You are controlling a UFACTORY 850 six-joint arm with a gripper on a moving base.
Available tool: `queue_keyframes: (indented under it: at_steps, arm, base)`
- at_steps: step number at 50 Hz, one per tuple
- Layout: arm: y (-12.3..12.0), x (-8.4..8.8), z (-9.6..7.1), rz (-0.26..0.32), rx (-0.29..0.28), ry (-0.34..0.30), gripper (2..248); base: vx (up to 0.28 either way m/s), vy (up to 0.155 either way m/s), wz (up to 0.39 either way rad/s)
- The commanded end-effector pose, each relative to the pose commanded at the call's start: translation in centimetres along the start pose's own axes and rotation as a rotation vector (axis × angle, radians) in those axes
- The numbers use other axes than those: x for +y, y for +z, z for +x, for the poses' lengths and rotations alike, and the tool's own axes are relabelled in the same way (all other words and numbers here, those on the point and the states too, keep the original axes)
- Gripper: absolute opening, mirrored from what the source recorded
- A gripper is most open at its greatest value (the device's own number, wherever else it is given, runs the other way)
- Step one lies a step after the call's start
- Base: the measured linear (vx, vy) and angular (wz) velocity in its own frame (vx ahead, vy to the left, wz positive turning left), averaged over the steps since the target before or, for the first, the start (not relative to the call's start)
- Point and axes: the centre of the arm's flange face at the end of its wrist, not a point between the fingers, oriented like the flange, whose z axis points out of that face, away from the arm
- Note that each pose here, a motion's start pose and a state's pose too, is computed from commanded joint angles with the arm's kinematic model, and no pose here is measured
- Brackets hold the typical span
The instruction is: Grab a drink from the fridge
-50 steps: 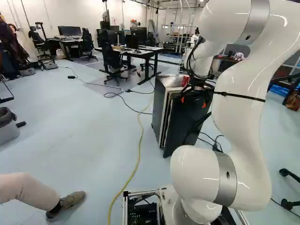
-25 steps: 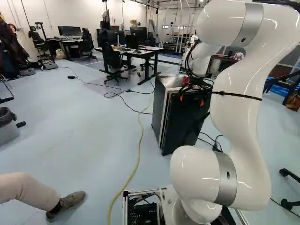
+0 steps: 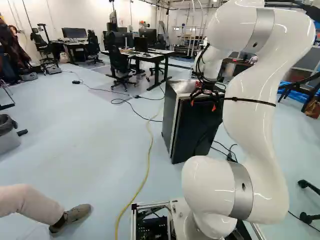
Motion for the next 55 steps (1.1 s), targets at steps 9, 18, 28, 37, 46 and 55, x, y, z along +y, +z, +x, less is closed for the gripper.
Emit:
queue_keyframes:
  at_steps: [9, 18, 28, 37, 46, 55]
  arm:
    - [0.1, -0.5, 0.6, 0.002, 0.007, -0.005, 247]
    - [0.1, -0.9, 1.1, 0.004, 0.013, -0.010, 247]
    - [0.2, -1.4, 1.7, 0.006, 0.021, -0.014, 247]
    - [0.2, -1.7, 2.0, 0.008, 0.024, -0.017, 247]
    - [0.2, -1.4, 1.6, 0.006, 0.020, -0.014, 247]
    - [0.0, -0.7, 0.5, 0.002, 0.006, -0.009, 247]
  base:
    - [0.000, 0.000, 0.000]
    - [0.000, 0.000, 0.000]
    - [0.000, 0.000, 0.000]
    - [0.000, 0.000, 0.000]
    - [0.000, 0.000, 0.000]
    - [0.000, 0.000, 0.000]
